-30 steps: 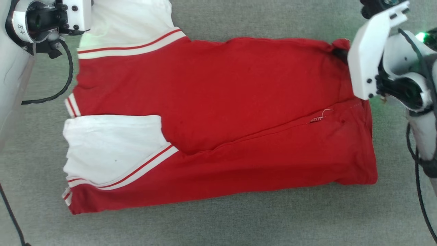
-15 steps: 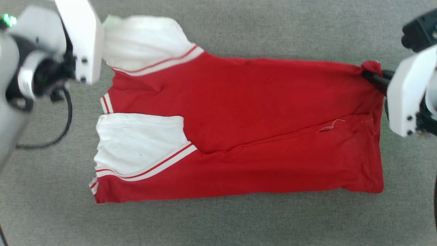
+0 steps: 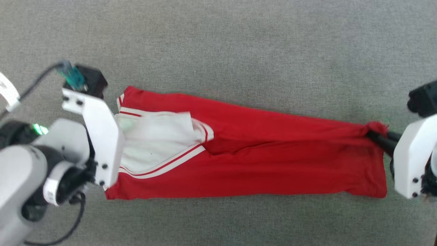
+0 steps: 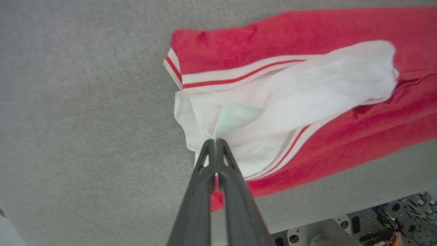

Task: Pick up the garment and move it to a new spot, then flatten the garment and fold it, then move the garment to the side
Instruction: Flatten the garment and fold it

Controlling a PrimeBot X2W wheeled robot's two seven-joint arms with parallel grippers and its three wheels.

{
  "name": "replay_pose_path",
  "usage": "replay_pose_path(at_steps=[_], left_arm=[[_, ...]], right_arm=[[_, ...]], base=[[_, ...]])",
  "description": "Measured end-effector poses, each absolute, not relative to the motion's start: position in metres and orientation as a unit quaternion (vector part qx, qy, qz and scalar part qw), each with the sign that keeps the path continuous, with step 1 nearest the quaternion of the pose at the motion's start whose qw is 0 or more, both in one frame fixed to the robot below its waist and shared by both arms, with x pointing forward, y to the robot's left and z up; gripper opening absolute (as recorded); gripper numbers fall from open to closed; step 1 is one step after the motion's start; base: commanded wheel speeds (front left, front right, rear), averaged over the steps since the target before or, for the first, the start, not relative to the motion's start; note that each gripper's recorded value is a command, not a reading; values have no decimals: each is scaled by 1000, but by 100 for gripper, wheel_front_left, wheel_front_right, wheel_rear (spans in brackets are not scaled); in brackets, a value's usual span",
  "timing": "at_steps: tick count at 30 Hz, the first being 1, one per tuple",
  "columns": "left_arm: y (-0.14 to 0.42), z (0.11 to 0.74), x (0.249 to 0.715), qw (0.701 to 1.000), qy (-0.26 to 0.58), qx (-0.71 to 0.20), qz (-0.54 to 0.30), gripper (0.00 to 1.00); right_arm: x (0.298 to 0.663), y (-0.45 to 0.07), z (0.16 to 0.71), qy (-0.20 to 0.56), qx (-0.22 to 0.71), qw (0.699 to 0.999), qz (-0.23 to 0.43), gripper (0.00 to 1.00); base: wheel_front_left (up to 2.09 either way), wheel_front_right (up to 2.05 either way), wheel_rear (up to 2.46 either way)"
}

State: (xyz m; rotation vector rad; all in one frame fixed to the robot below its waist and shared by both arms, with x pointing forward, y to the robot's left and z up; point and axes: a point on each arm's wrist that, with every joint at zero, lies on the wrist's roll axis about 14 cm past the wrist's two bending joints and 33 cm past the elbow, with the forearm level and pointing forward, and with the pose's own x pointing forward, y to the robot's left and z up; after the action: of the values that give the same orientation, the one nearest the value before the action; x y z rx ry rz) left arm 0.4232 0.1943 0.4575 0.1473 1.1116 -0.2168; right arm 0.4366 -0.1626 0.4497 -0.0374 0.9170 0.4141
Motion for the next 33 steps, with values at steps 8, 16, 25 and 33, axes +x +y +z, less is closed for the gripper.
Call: replay_pose_path(at_steps=[8,16,25,33], left_arm=[[193,407,388,802,589,17,-98,0],[195,400,401,825,558,-12,-93,100],[196,446,436,904,413,-17,-108,100],[208,477,452,960,261,-19,-98,100]], right_arm=[[414,-156,416,480,10,855,194,0],[420,-150,421,455,18,867,205,100],[429,-174,444,413,40,893,173,100],[413,-200,426,453,75,879,128,100]], base=[[0,0,0],[0,0,0],[0,0,0],[0,0,0]])
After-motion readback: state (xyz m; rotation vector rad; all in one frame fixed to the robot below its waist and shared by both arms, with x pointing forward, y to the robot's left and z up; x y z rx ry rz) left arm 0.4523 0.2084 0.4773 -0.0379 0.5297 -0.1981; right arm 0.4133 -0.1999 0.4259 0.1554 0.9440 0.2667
